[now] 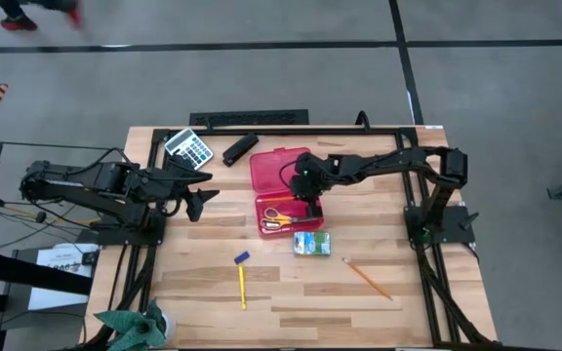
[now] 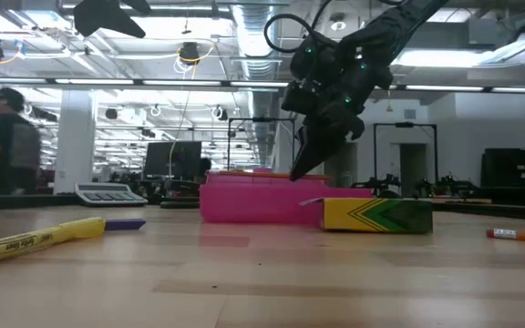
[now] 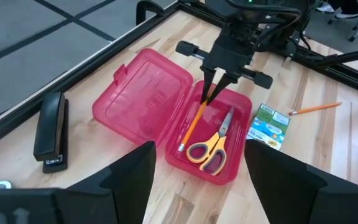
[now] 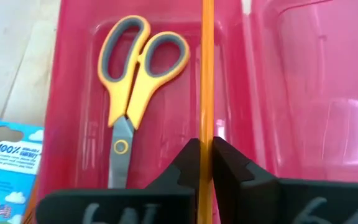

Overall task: Pack school essentials
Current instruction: Put the left yellow pencil into the red supply box, then put the yellow pencil into the red supply box

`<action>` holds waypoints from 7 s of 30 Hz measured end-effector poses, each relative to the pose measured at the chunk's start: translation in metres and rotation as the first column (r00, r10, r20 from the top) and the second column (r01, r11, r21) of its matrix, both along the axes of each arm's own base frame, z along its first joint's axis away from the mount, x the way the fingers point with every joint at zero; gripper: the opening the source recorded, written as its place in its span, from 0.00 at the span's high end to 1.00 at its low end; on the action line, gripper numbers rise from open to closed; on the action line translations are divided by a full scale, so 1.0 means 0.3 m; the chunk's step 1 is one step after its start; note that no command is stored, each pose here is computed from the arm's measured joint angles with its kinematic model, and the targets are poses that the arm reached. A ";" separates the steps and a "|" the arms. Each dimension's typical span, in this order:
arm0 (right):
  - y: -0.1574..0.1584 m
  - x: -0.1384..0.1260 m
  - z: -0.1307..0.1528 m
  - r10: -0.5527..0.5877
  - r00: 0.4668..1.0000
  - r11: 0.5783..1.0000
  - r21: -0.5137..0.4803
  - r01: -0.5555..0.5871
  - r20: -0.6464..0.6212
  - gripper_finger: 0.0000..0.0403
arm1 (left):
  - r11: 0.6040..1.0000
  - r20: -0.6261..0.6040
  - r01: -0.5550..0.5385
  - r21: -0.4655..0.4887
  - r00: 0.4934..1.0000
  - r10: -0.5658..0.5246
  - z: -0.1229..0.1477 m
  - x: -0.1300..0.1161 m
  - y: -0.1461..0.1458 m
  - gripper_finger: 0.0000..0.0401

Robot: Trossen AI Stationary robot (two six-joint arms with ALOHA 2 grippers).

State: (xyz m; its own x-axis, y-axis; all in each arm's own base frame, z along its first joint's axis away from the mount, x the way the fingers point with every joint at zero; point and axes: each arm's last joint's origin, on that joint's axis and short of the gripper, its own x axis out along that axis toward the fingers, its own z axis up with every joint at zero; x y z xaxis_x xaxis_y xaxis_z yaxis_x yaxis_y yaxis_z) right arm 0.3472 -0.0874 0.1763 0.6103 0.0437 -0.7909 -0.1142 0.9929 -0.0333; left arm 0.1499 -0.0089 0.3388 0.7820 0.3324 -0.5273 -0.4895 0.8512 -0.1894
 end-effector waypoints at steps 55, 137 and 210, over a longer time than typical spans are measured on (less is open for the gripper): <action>0.898 -0.747 -0.166 -0.554 0.805 0.734 0.331 0.593 -0.214 0.53 | 0.999 -0.010 0.044 0.024 0.999 -0.044 0.001 0.002 -0.002 0.40; 0.984 -0.716 -0.265 -0.755 0.648 0.655 0.170 0.736 0.105 0.98 | 0.991 0.042 -0.132 0.026 0.991 0.131 0.005 -0.002 0.011 0.40; 0.069 0.099 -0.046 -0.007 0.970 1.000 0.000 0.007 0.243 0.88 | 0.991 0.003 -0.089 0.101 0.996 0.089 0.004 -0.004 0.012 0.40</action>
State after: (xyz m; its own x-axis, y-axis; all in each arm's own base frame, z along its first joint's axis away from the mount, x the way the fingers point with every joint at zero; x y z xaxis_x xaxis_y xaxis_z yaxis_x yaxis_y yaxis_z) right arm 0.3768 -0.0667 0.1625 0.7848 0.0382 -0.6185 -0.0955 0.9936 -0.0598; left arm 0.1489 -0.0052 0.3399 0.7460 0.4521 -0.4889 -0.5645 0.8188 -0.1042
